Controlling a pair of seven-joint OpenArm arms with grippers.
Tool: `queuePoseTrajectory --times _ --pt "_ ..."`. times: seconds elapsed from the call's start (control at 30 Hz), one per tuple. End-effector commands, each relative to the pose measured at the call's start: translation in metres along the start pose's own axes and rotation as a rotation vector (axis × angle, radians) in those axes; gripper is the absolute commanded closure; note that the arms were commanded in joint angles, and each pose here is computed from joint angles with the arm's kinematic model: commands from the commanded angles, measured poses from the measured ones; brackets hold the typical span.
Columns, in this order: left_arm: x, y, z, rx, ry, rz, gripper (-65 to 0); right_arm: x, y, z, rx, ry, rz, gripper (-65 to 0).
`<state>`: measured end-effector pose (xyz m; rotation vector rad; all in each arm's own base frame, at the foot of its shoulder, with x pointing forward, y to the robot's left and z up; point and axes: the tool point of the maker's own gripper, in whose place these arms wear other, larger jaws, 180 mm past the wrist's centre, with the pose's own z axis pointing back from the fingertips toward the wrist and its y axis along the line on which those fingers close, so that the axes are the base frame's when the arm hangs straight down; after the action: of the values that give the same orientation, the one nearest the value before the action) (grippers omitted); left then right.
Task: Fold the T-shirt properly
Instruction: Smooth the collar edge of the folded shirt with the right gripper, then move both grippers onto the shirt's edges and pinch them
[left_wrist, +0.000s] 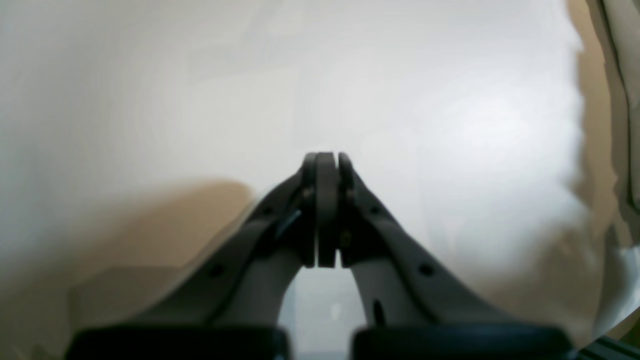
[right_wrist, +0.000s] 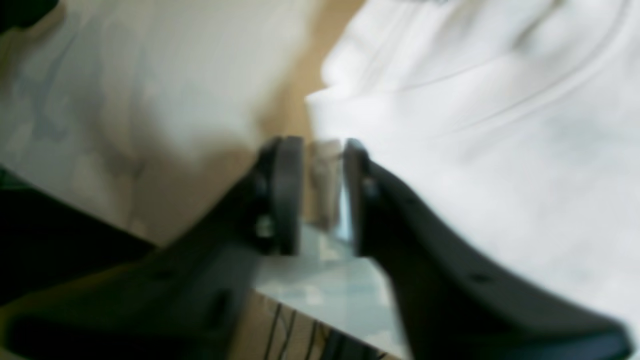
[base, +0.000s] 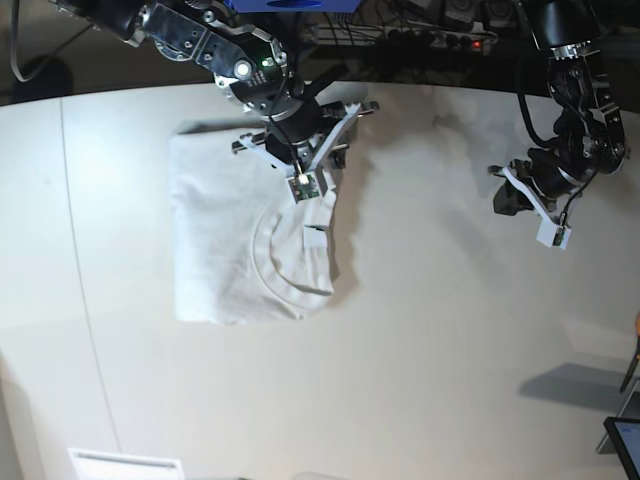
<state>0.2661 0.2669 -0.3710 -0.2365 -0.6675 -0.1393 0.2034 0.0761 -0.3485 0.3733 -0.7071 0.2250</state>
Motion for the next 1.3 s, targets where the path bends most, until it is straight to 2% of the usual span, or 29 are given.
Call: queuePoseTrajectory --times 0.0,0.13,0.23,0.4,0.47,0.57,0.6,0.73,0.87,0.93,1.07,1.27 --pt "0.015 0.002 0.005 0.001 -0.045 -0.021 0.0 0.012 0.008 0.005 0.025 -0.045 -0.009 -21.9" --pt "0.025 -0.009 0.001 -0.025 -0.069 -0.037 0.0 0.015 0.013 0.009 0.039 -0.059 -0.018 -22.2" --pt "0.046 -0.030 -0.004 -0.065 -0.101 -0.099 0.0 0.030 0.006 0.008 0.024 -0.110 -0.006 -22.2" --pt "0.097 -0.085 0.007 -0.137 -0.230 -0.260 0.0 0.072 -0.041 0.008 -0.077 -0.253 0.047 -22.1" --pt "0.115 -0.103 0.013 -0.161 -0.288 -0.295 0.0 0.090 -0.062 0.011 -0.126 -0.304 0.047 -17.7" --pt "0.139 -0.130 0.013 -0.215 -0.361 -0.306 0.0 0.114 -0.088 0.016 -0.190 -0.363 0.020 -2.8" --pt "0.146 -0.141 0.010 -0.239 -0.379 -0.317 0.0 0.121 -0.098 0.019 -0.214 -0.381 0.003 0.0" --pt "0.169 -0.201 0.001 -0.387 -0.440 -0.371 0.0 0.140 -0.138 0.029 -0.287 -0.429 -0.023 -0.7" --pt "0.170 -0.242 -0.018 -0.502 -0.451 -0.335 0.0 0.147 -0.169 0.040 -0.342 -0.454 -0.045 -0.7" --pt "0.166 -0.259 -0.030 -0.522 -0.453 -0.352 0.0 0.148 -0.182 0.045 -0.365 -0.459 -0.047 -0.7" --pt "0.138 -0.272 -0.061 -0.501 -0.368 -0.422 0.0 0.152 -0.201 0.054 -0.389 -0.473 -0.030 -0.7" --pt "0.105 -0.253 -0.088 -0.426 -0.247 -0.443 0.0 0.165 -0.208 0.061 -0.377 -0.498 0.027 -0.9"
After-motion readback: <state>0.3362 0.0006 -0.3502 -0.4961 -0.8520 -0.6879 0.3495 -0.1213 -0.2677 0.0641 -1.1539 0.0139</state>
